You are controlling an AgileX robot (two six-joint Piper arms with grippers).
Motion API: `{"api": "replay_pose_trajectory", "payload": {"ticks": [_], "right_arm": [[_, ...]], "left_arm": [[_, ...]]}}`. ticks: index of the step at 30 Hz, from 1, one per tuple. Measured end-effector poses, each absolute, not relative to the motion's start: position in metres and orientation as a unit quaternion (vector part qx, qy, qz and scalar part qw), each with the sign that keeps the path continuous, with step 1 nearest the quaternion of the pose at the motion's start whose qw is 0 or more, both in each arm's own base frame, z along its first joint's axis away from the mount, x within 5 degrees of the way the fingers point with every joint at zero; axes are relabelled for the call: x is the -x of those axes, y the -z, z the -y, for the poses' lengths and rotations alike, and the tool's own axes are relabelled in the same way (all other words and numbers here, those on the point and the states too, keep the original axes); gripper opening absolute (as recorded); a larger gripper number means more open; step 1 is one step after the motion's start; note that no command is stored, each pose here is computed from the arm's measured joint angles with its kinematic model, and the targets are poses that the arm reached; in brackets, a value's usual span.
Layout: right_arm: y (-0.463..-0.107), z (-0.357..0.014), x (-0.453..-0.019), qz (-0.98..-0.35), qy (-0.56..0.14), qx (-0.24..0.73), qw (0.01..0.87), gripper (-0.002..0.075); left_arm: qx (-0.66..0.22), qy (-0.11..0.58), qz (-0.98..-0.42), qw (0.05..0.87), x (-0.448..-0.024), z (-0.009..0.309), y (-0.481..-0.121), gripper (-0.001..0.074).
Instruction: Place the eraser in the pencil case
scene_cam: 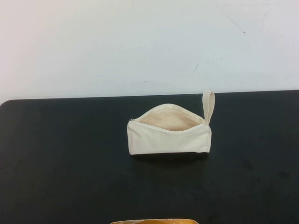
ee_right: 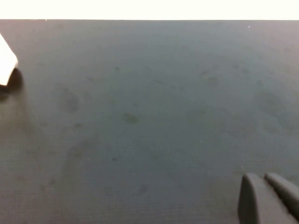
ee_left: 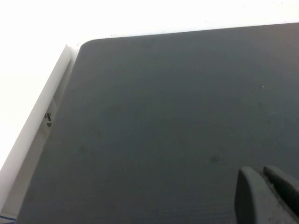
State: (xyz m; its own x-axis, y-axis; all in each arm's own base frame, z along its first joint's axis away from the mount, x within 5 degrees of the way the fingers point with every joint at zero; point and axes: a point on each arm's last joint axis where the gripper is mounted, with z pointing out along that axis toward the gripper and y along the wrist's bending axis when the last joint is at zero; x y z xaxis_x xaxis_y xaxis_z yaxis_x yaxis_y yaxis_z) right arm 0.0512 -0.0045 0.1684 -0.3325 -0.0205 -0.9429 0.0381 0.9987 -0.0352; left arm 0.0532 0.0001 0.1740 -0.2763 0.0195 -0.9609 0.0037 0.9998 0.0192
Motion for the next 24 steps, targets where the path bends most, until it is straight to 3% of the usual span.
{"api": "replay_pose_trajectory", "payload": {"ticks": [24], "right_arm": [[-0.1684, 0.0045, -0.0512, -0.816, 0.025, -0.005, 0.578, -0.0001]], "left_arm": [[-0.001, -0.002, -0.799, 0.601, -0.0531, -0.0002, -0.1738, -0.0001]]}}
